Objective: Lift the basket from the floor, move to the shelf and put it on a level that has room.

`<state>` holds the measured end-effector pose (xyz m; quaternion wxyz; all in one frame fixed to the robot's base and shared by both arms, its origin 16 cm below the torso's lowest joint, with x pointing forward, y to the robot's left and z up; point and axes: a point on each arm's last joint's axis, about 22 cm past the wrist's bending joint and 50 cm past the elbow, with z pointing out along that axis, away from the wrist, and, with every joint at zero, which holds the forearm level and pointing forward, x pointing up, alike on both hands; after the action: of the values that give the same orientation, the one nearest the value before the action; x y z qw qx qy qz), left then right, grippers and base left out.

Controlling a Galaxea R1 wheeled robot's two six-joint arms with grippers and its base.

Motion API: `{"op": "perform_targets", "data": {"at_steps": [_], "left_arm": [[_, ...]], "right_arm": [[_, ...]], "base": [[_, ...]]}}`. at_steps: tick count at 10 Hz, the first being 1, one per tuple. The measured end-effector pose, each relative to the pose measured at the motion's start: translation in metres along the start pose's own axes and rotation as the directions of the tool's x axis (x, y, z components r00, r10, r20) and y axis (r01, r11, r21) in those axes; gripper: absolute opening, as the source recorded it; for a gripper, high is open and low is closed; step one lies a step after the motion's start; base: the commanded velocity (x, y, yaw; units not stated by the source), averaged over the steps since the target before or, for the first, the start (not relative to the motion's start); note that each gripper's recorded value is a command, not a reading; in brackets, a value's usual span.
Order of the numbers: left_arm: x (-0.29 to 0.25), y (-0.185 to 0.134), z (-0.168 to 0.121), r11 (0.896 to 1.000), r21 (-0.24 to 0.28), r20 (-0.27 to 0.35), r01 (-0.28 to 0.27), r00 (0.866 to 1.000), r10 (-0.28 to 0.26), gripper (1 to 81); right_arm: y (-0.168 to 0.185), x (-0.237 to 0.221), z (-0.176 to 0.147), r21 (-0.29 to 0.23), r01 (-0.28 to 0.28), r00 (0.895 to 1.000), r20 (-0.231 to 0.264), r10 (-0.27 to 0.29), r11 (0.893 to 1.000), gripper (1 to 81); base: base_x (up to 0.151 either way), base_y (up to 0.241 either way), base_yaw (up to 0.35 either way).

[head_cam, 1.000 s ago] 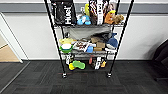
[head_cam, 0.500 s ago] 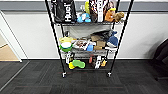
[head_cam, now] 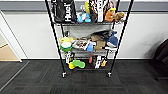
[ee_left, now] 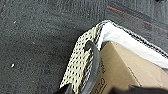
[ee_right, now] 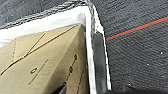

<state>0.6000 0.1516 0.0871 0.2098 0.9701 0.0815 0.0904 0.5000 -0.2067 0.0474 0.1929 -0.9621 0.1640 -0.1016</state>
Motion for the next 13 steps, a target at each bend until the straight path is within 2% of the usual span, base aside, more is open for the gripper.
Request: {"op": "perform_targets", "data": {"at_steps": [2, 5, 8, 13], "left_arm": [[0.0, 0.0, 0.0, 1.0, 0.002, -0.002, 0.0, 1.0, 0.0, 81.1], [-0.001, -0.016, 0.004, 0.999, 0.038, -0.007, 0.014, 1.0, -0.014, 81.1], [-0.034, -0.026, 0.031, 0.998, 0.055, 0.053, 0.039, 0.998, -0.042, 81.1], [-0.013, -0.002, 0.038, 1.0, 0.026, 0.007, 0.011, 1.0, -0.011, 81.1]], "right_arm": [[-0.007, 0.008, 0.0, 0.008, 0.001, 1.0, -0.008, -0.001, 1.0, 81.1], [-0.006, 0.012, 0.002, 0.003, -0.01, 1.0, -0.008, 0.01, 1.0, 81.1], [0.01, -0.019, 0.019, -0.02, -0.036, 0.998, 0.055, 0.037, 0.999, 81.1], [0.011, -0.019, 0.021, -0.022, -0.039, 0.998, 0.056, 0.04, 0.999, 81.1]], "base": [[0.0, 0.0, 0.0], [0.0, 0.0, 0.0], [0.0, 0.0, 0.0], [0.0, 0.0, 0.0]]}}
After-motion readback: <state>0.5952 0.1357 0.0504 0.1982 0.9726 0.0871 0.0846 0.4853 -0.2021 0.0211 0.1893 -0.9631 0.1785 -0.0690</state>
